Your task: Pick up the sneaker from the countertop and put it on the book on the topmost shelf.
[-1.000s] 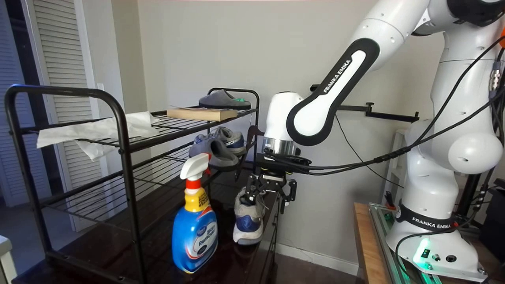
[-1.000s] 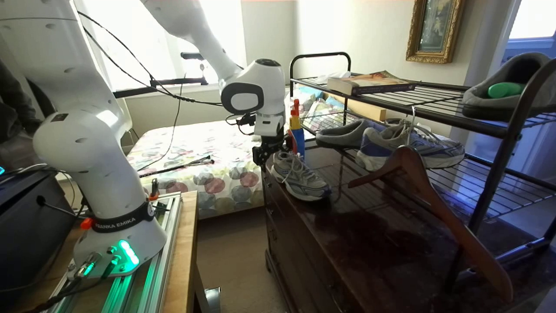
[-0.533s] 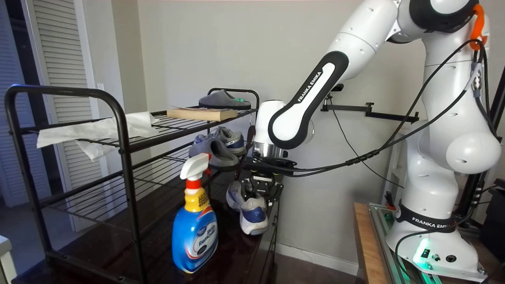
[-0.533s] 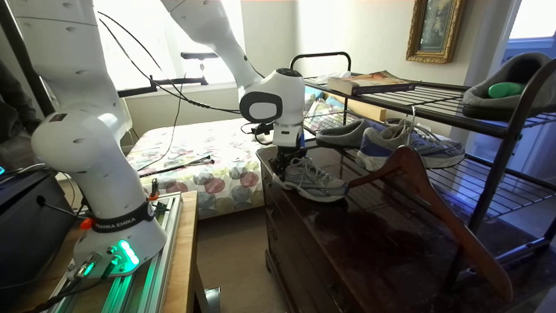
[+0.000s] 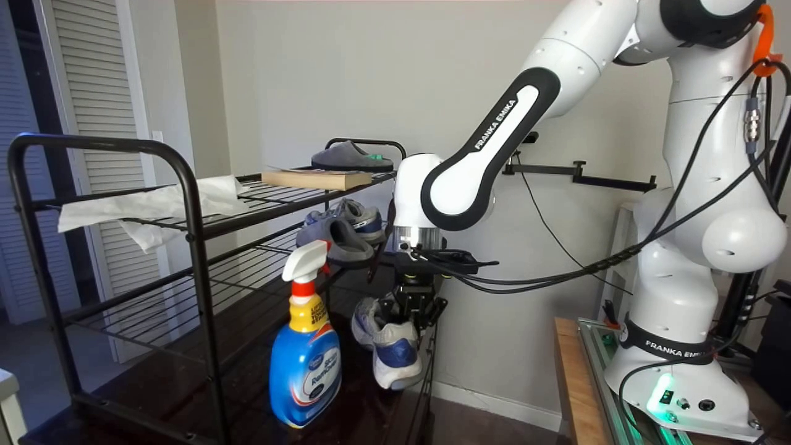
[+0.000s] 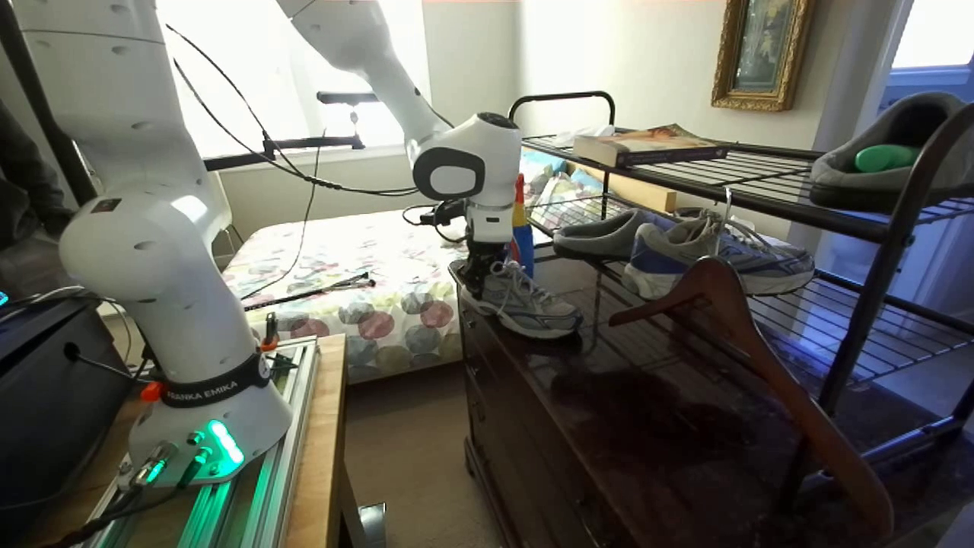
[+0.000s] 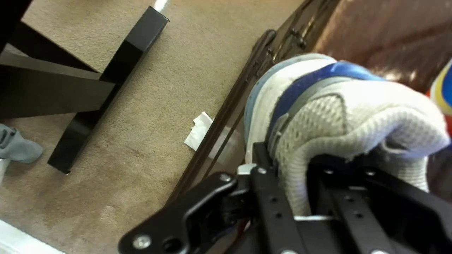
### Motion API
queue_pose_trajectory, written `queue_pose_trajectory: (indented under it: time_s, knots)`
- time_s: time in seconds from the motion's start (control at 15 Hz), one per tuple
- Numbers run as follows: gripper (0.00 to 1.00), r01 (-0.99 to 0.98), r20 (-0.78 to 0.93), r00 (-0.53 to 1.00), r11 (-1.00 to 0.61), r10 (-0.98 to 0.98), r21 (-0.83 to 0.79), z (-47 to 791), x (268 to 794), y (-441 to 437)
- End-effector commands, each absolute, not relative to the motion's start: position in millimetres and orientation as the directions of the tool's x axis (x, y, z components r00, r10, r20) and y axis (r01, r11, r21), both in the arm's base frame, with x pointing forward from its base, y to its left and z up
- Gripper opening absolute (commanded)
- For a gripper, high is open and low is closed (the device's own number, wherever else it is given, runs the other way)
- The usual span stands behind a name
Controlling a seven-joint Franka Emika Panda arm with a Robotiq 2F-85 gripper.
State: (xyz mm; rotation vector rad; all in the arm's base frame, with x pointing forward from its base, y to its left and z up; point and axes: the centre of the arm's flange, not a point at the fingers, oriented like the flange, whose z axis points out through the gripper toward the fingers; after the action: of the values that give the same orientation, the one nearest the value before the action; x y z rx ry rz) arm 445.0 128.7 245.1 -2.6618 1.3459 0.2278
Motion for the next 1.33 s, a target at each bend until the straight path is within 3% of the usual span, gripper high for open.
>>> queue_pose_trajectory:
  time_s: [0.0,0.27,0.47,0.8,1.27]
  knots:
    - [0.03,-0.690,-0.256,0.707,-0.722,-0.659,-0.048,275.1,394.6,154.9]
    - [0.03,-0.696,-0.291,0.680,-0.718,-0.673,0.033,307.2,337.2,167.3]
    - [0.03,-0.690,-0.174,0.708,-0.723,-0.684,0.030,351.7,312.6,169.4]
    - [0.03,-0.688,-0.035,0.725,-0.725,-0.688,0.002,433.3,298.2,170.2]
    - [0.03,-0.517,0.110,0.838,-0.843,-0.534,-0.148,589.6,298.5,149.7]
